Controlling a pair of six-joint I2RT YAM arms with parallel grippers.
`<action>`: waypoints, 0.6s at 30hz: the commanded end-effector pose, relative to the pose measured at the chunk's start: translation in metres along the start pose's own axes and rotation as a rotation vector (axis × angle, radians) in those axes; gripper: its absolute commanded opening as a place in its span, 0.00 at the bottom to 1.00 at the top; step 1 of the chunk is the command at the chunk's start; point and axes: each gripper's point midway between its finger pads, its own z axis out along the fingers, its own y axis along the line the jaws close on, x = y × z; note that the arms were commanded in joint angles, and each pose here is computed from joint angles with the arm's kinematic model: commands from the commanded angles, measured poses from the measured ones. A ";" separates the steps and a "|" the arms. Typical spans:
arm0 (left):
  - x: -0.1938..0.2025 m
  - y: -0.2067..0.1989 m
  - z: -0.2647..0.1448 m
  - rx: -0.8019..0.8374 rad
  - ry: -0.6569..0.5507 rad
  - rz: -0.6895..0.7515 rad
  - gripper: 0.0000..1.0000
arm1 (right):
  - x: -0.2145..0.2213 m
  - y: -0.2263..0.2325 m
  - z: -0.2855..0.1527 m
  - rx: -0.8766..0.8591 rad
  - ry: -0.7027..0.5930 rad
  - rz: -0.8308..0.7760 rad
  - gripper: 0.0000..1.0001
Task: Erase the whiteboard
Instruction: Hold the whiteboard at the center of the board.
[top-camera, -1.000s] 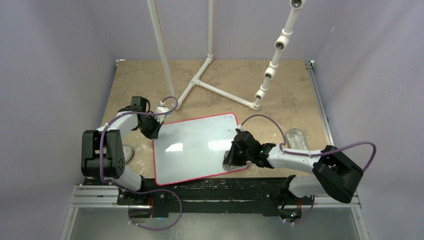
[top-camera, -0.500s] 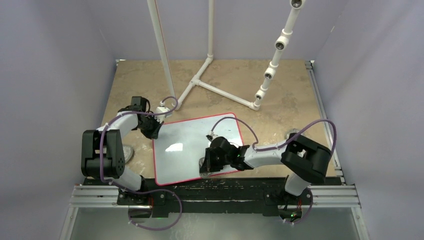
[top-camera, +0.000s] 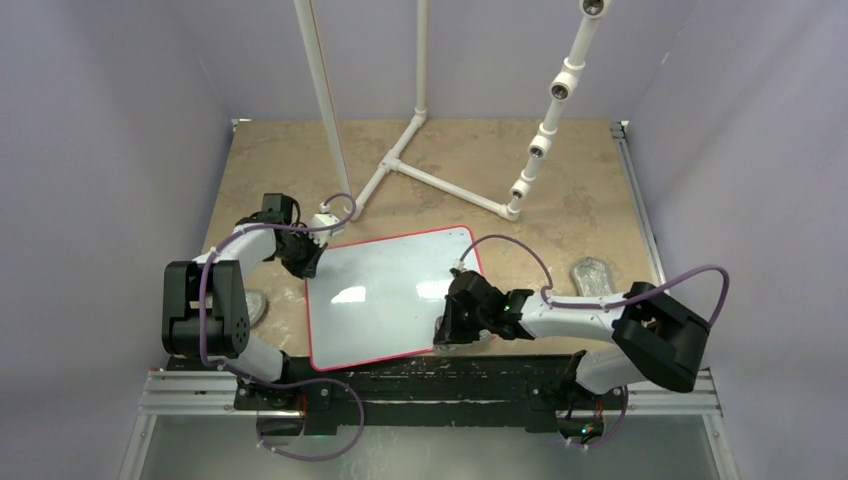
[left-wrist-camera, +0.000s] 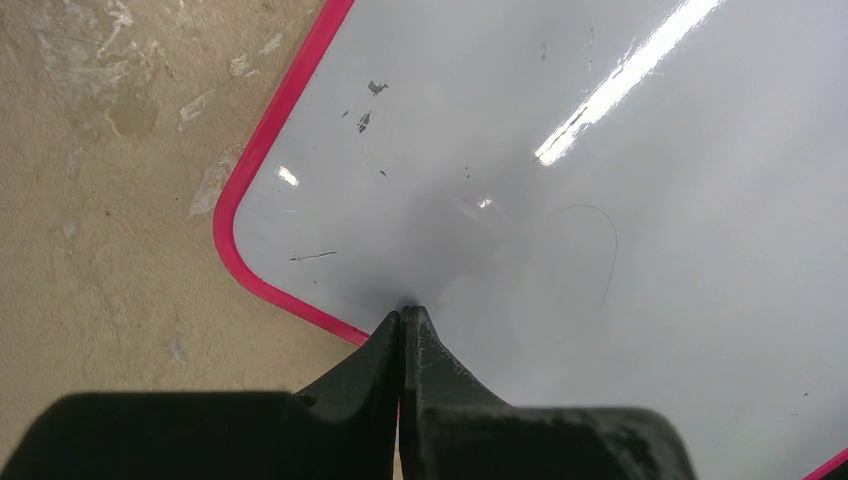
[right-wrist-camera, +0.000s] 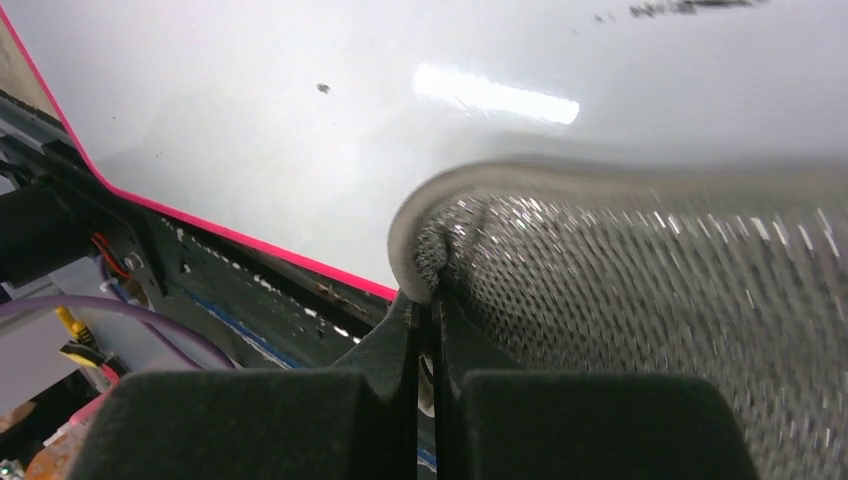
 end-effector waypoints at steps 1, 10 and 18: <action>0.053 -0.017 0.016 0.054 0.182 -0.007 0.00 | 0.011 -0.028 0.028 0.150 0.039 -0.050 0.00; 0.054 -0.018 0.014 0.054 0.183 0.002 0.00 | 0.014 0.007 0.057 0.114 0.105 -0.094 0.00; 0.054 -0.018 0.015 0.053 0.183 0.008 0.00 | -0.018 -0.080 0.002 0.281 -0.061 0.044 0.00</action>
